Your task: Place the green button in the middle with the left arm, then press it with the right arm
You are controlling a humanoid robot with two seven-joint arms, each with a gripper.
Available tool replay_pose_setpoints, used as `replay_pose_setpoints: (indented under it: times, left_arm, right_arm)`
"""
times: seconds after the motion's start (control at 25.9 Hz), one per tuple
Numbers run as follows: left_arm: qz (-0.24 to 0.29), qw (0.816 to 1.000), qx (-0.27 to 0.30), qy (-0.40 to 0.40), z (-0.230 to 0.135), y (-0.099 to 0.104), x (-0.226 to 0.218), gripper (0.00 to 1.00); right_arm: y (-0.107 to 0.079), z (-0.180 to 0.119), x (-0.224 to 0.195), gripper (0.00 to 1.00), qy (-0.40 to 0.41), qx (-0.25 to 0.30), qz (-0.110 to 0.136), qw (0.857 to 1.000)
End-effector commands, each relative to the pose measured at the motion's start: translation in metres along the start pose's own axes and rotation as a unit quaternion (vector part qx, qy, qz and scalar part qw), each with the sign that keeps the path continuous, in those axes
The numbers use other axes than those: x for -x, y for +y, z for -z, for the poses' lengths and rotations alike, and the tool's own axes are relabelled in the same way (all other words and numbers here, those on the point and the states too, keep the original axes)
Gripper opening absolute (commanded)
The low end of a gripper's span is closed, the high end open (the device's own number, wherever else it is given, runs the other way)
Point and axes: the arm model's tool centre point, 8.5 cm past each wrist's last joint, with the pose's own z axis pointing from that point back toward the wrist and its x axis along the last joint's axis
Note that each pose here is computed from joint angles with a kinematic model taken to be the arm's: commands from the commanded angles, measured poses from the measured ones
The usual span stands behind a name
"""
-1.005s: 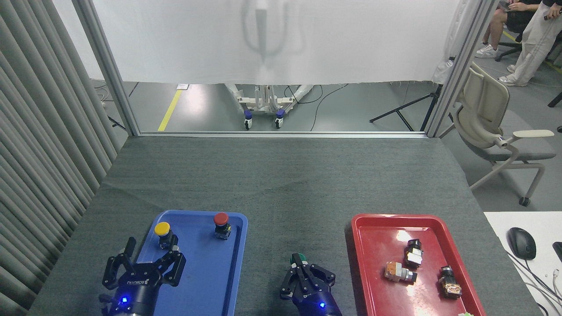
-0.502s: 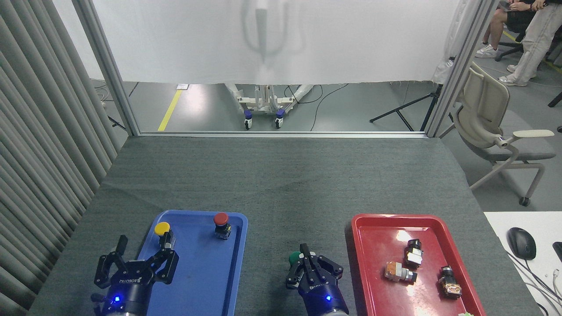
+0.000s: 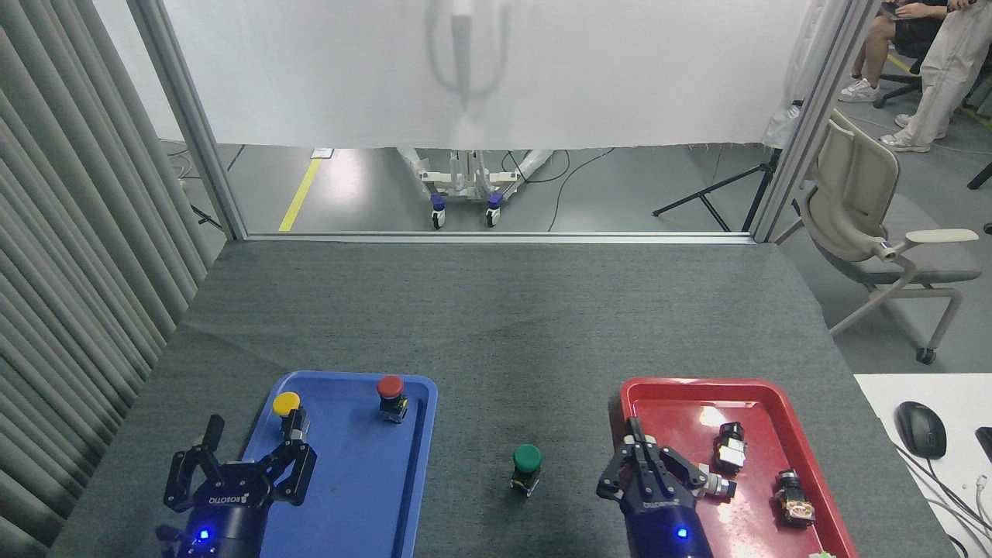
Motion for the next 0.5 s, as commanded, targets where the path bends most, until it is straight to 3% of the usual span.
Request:
replay_pose_setpoints:
  times: [0.0, 0.46]
  left_arm:
    - [-0.005, 1.0, -0.004, -0.007, -0.004, 0.004, -0.007, 1.0]
    - [-0.012, 1.0, 0.006, -0.011, -0.009, -0.003, -0.014, 1.0]
  right_arm:
    - [-0.006, -0.019, 0.039, 0.99, 0.038, 0.008, 0.002, 0.999]
    - [-0.013, -0.029, 0.069, 1.0, 0.059, 0.013, -0.021, 0.998]
